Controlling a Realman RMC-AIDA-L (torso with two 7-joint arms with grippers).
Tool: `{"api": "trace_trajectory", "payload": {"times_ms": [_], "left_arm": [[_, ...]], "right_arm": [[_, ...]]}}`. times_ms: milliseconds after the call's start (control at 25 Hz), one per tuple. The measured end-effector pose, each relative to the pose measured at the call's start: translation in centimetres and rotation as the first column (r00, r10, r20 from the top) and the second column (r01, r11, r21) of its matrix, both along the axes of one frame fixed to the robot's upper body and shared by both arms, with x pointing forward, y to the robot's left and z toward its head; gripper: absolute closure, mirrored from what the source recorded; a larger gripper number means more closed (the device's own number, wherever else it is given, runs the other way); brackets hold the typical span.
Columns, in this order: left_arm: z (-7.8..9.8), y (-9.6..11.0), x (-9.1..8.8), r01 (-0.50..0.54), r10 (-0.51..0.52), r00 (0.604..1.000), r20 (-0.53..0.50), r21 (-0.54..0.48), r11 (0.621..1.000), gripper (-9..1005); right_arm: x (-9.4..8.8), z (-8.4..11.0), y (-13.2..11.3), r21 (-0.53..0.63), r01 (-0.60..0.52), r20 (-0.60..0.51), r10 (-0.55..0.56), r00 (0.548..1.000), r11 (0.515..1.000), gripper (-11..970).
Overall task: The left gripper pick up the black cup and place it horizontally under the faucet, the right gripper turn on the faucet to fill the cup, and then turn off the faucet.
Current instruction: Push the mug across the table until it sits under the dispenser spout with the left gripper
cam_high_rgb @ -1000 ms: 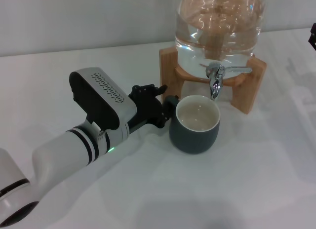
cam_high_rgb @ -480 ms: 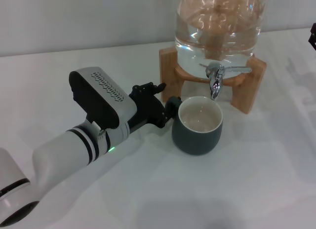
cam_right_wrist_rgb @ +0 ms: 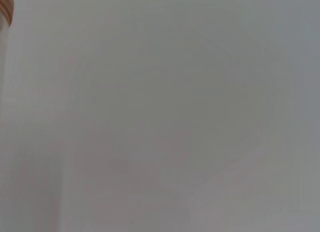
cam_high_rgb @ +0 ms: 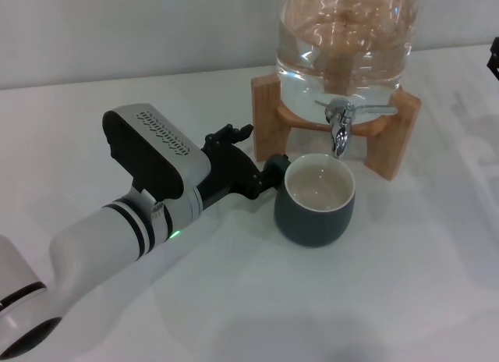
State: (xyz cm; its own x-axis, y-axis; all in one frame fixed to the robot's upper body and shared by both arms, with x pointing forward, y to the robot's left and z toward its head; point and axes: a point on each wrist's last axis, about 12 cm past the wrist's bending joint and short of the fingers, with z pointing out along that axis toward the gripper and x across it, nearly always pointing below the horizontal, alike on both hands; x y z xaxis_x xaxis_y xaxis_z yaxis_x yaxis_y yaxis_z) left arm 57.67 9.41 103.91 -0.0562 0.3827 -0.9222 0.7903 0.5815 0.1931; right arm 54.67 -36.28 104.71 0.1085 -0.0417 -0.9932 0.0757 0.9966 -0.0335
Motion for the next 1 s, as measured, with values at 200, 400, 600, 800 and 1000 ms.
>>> {"api": "trace_trajectory", "payload": {"times_ms": [200,400,600,800,1000], "left_arm": [[0.0,0.0,0.0,0.002,-0.002,1.000,-0.001,0.002,1.000,246],[-0.3,0.2,-0.3,0.004,-0.004,1.000,-0.002,0.006,1.000,246],[-0.8,0.5,-1.1,0.010,-0.010,1.000,0.008,0.012,1.000,247],[-1.0,0.7,-1.7,0.014,-0.015,0.999,0.038,0.013,1.000,247],[-1.0,0.8,-1.8,0.013,-0.014,0.999,0.040,0.006,1.000,248]], "right_arm": [[0.0,0.0,0.0,0.000,-0.001,0.001,0.001,1.000,1.000,138],[0.0,0.1,0.0,-0.001,-0.002,0.008,0.002,1.000,1.000,138],[0.0,0.1,0.1,-0.002,-0.005,0.010,0.005,1.000,1.000,138],[0.0,0.2,0.1,-0.003,-0.007,0.016,0.007,1.000,1.000,138],[0.0,0.2,0.1,-0.004,-0.011,0.019,0.011,1.000,1.000,138]]}}
